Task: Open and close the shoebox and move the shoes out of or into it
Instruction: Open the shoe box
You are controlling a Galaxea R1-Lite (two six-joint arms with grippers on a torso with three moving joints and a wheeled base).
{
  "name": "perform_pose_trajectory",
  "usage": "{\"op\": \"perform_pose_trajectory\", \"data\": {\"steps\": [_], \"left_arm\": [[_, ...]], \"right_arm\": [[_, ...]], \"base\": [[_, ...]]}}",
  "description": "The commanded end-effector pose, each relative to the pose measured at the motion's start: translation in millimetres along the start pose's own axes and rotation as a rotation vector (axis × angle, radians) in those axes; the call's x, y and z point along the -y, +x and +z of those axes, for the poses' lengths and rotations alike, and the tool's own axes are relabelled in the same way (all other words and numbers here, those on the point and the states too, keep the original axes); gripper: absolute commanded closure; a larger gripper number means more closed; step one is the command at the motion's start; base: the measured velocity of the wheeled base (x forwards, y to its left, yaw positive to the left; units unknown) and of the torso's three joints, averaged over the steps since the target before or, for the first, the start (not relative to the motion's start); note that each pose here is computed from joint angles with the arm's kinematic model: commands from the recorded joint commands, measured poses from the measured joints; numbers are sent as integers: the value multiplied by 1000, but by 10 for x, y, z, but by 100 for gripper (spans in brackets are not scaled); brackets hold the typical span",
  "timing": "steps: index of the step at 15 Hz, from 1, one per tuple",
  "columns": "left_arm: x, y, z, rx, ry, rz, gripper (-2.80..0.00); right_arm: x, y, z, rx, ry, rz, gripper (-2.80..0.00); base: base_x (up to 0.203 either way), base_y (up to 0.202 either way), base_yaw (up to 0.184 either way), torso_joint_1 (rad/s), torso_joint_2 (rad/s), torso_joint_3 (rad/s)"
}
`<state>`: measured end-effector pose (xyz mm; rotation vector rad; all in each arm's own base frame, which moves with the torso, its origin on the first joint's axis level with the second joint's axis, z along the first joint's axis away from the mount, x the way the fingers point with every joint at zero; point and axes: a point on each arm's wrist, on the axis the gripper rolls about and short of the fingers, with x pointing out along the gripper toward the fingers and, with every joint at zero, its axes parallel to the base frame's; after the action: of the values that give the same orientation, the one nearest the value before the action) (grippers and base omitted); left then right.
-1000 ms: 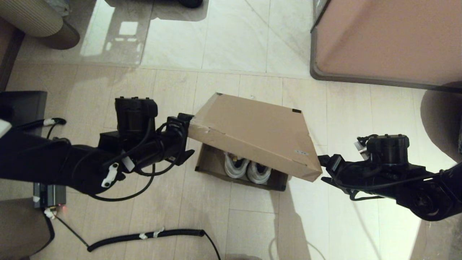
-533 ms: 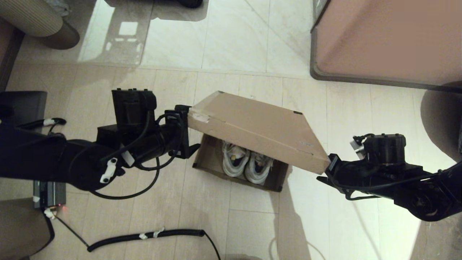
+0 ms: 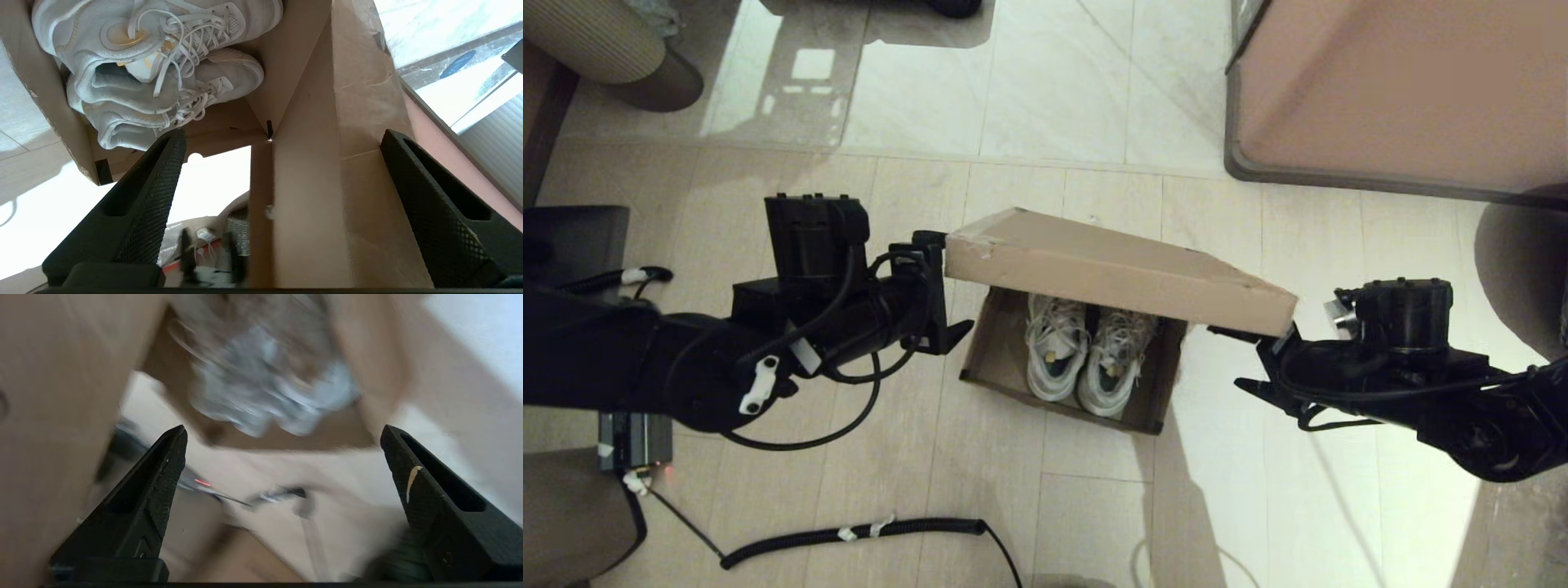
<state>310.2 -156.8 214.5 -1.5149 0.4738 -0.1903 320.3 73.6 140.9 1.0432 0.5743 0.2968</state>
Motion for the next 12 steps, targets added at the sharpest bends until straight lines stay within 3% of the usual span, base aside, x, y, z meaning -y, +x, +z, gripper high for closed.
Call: {"op": "perform_pose_trajectory", "data": {"steps": [1, 6, 8, 10, 12], "left_arm": [[14, -12, 0, 1, -10, -6, -280], [-9, -106, 54, 15, 5, 39, -280], [-82, -120, 63, 15, 95, 100, -280], [-215, -138, 67, 4, 229, 164, -280], [-256, -155, 68, -3, 295, 179, -280]], "right_arm": [[-181, 9, 112, 33, 66, 65, -280], [-471, 129, 338, 72, 126, 136, -280], [-493, 250, 419, 88, 122, 144, -280], [-485, 387, 544, 127, 108, 128, -280], [-398, 612, 684, 182, 53, 79, -280]], "base": [[0, 0, 0, 0, 0, 0], [0, 0, 0, 0, 0, 0], [0, 0, 0, 0, 0, 0], [0, 0, 0, 0, 0, 0], [0, 0, 0, 0, 0, 0]]}}
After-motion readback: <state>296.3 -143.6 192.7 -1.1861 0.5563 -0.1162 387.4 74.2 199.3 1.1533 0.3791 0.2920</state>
